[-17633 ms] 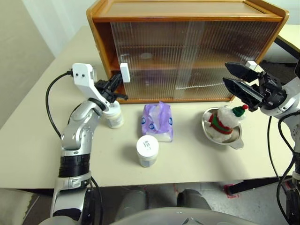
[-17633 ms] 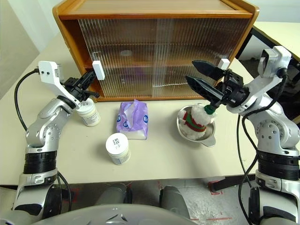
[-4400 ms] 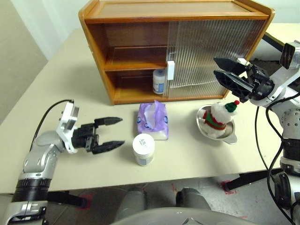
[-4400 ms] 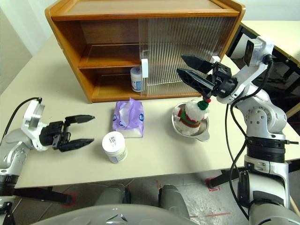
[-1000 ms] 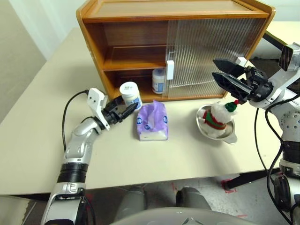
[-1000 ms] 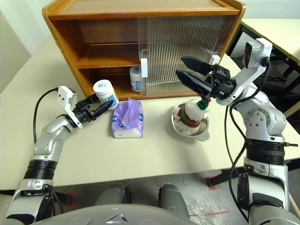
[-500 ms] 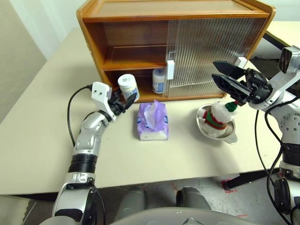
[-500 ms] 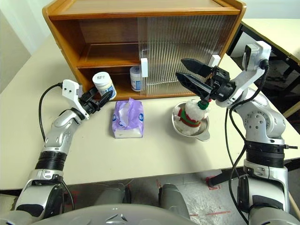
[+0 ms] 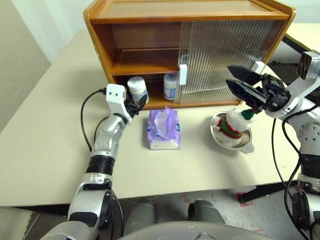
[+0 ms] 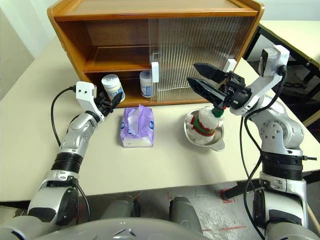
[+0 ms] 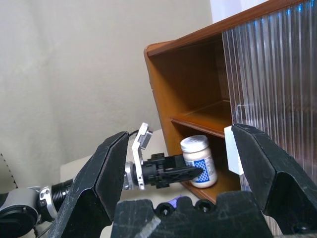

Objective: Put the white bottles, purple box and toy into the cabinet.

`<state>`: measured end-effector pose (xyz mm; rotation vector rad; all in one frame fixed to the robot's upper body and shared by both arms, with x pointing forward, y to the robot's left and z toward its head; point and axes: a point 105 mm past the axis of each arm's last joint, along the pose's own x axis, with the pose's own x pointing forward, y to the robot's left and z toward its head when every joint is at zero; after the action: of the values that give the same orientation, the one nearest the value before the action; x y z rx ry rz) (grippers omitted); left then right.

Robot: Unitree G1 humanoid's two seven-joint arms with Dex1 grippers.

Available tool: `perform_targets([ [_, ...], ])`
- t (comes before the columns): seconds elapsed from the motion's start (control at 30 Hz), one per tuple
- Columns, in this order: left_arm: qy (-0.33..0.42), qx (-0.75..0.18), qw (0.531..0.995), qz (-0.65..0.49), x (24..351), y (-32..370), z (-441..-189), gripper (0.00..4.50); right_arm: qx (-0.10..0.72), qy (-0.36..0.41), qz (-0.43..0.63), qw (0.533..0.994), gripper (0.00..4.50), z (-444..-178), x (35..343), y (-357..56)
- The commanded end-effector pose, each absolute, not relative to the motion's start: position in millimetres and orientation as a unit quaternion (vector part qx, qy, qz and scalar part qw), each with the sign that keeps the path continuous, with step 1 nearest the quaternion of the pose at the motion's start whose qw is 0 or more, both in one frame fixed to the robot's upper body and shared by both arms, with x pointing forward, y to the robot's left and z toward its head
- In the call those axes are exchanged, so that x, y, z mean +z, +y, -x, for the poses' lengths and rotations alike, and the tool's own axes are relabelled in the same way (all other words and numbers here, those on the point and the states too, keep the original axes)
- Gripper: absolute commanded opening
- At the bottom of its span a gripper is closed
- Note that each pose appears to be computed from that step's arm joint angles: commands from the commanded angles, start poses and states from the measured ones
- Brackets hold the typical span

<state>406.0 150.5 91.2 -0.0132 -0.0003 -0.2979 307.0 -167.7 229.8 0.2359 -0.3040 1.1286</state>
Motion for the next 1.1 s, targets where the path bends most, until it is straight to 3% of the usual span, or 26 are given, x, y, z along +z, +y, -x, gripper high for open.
perform_targets([
  [0.03,-0.018,-0.133,0.991,0.001,100.8,143.8,-414.1,3.06,0.529,-0.156,-0.107,0.827,4.50,-303.7,232.4,-169.2],
  [0.27,-0.007,-0.065,0.998,0.001,92.6,151.5,-425.4,3.06,0.527,-0.157,-0.106,0.829,4.50,-302.2,233.3,-170.3],
  [0.93,0.001,-0.052,0.999,0.014,88.3,132.8,-442.3,3.06,0.524,-0.158,-0.102,0.831,4.50,-301.0,234.5,-171.8],
  [1.07,0.003,-0.045,0.999,0.009,86.6,136.6,-442.3,4.48,0.524,-0.158,-0.102,0.830,4.50,-301.6,234.7,-171.6],
  [1.1,0.004,-0.045,0.999,0.008,85.9,137.2,-442.0,4.48,0.524,-0.158,-0.102,0.830,4.50,-301.7,234.8,-171.5],
])
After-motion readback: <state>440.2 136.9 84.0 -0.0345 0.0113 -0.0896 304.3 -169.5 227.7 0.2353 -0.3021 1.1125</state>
